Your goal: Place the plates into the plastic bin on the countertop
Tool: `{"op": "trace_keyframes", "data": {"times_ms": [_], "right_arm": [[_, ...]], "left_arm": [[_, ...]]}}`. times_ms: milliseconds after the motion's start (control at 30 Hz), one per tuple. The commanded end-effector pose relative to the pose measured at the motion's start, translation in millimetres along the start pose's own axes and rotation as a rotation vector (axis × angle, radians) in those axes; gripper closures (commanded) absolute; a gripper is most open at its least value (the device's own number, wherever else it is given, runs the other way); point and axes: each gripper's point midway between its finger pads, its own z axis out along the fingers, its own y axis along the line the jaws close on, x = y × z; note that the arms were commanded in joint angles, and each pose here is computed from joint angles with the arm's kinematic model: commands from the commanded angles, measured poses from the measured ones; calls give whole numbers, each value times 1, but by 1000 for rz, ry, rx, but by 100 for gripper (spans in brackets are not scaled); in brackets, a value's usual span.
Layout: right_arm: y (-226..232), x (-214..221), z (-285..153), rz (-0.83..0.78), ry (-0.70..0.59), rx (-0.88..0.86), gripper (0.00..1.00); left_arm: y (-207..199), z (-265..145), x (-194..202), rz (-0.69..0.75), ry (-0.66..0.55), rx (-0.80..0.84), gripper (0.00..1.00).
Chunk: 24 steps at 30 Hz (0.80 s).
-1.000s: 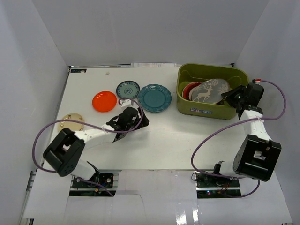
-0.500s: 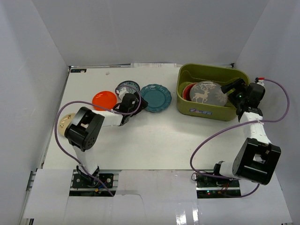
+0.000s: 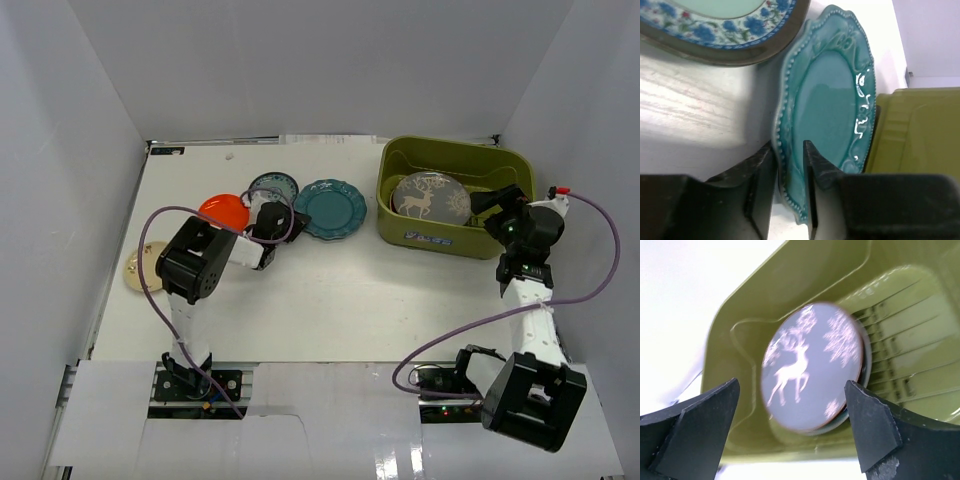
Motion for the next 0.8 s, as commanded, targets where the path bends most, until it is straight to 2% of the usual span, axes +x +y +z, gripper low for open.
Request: {"op": "trace_keyframes", "data": {"times_ms": [0,33,167,333,400,433,500,533,567,633,667,733,767], "right_arm": [[17,20,-17,38,40,-91,9],[18,24,-21,36,44,-100,10],[36,30,-45,8,44,-171,12],[71,53,-73,-24,112,-333,12],[91,76,-85,-49,190,-417,12],[98,84,-91,-76,215,-450,11],[115,116,-110,-107,318,-532,8],[118,126,-116,-120,349,-556,6],[125,142,-128,-127,410,-601,5],[120,168,-137,-125,494,-618,2],[122,183,-145,-125,545,-640,2],[112,205,-152,-124,603,-638,6],[111,217,-158,-123,636,-649,7]], "left_arm": [[20,-2,13,-49,29,-12,63],[18,-4,12,-52,23,2,74],[14,-20,4,-64,-3,32,100],[-1,-63,-5,-47,-22,104,100],[4,-85,-2,-29,-11,111,100],[-16,-102,-11,-30,-33,176,100],[-10,-126,-6,-35,-12,197,100],[-27,-144,-16,-43,-38,260,100],[-32,-156,-10,-44,3,301,100],[-32,-177,-5,-44,29,340,100],[-46,-196,-5,-35,47,405,100],[-39,-212,5,-30,93,411,100],[-53,-230,0,-20,81,475,100]]}}
